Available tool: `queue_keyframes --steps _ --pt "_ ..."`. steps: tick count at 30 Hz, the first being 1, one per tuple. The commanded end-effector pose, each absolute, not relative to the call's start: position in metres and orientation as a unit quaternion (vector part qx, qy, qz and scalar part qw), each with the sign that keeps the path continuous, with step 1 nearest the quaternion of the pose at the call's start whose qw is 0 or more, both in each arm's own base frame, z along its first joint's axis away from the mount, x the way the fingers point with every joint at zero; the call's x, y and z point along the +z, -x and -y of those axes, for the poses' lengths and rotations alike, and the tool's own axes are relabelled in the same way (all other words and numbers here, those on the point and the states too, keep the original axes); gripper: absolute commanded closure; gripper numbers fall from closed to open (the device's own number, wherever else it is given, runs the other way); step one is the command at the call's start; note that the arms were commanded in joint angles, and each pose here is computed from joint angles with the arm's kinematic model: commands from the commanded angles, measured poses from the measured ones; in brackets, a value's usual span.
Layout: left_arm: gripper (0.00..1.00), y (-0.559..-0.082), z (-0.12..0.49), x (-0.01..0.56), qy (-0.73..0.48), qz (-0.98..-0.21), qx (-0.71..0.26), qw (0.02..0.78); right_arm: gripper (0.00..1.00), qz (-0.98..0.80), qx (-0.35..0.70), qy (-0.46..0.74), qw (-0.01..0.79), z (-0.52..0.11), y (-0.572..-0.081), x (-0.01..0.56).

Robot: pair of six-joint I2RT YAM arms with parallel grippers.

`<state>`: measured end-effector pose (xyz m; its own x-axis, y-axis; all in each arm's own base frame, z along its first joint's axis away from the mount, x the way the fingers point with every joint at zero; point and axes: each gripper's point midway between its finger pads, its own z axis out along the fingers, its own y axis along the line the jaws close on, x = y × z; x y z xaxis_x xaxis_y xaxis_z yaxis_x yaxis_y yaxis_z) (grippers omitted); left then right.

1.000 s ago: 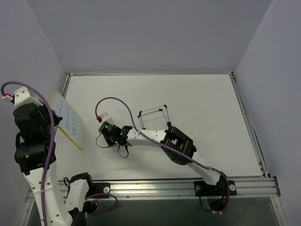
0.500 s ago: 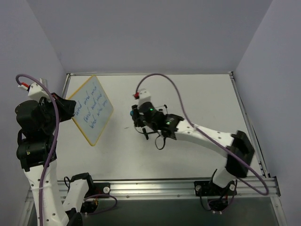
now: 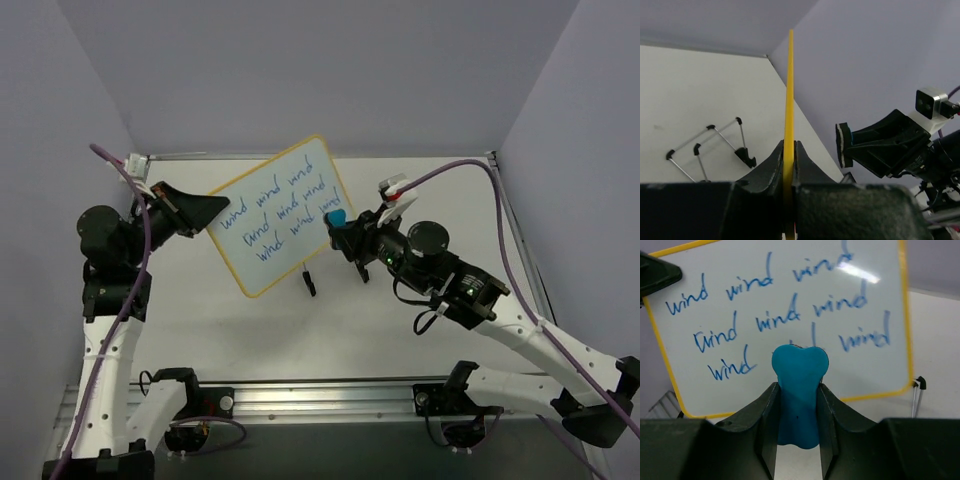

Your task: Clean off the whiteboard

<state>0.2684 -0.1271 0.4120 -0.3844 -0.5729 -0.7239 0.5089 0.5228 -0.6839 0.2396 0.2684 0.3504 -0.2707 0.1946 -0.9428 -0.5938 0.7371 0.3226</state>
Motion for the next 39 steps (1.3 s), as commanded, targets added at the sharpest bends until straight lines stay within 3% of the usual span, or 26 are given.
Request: queue_keyframes --steps 1,5,23,35,39 --pt "0.98 -0.252 0.163 0.452 -0.029 -0.612 -0.542 0.575 0.93 -0.704 0.36 0.186 0.584 -0.299 -0.224 0.352" --pt "0.98 -0.267 0.187 0.42 0.013 -0.65 -0.529 0.546 0.93 -0.711 0.333 0.201 0.585 -0.328 -0.216 0.346" --pt "0.98 -0.262 0.209 0.392 0.018 -0.658 -0.548 0.516 0.96 -0.726 0.333 0.185 0.573 -0.394 -0.209 0.334" --pt "0.98 -0.25 0.211 0.403 -0.01 -0.652 -0.549 0.523 0.95 -0.756 0.264 0.187 0.569 -0.383 -0.223 0.294" --pt "0.98 -0.248 0.218 0.401 -0.018 -0.647 -0.57 0.506 0.95 -0.757 0.264 0.156 0.577 -0.36 -0.252 0.301"
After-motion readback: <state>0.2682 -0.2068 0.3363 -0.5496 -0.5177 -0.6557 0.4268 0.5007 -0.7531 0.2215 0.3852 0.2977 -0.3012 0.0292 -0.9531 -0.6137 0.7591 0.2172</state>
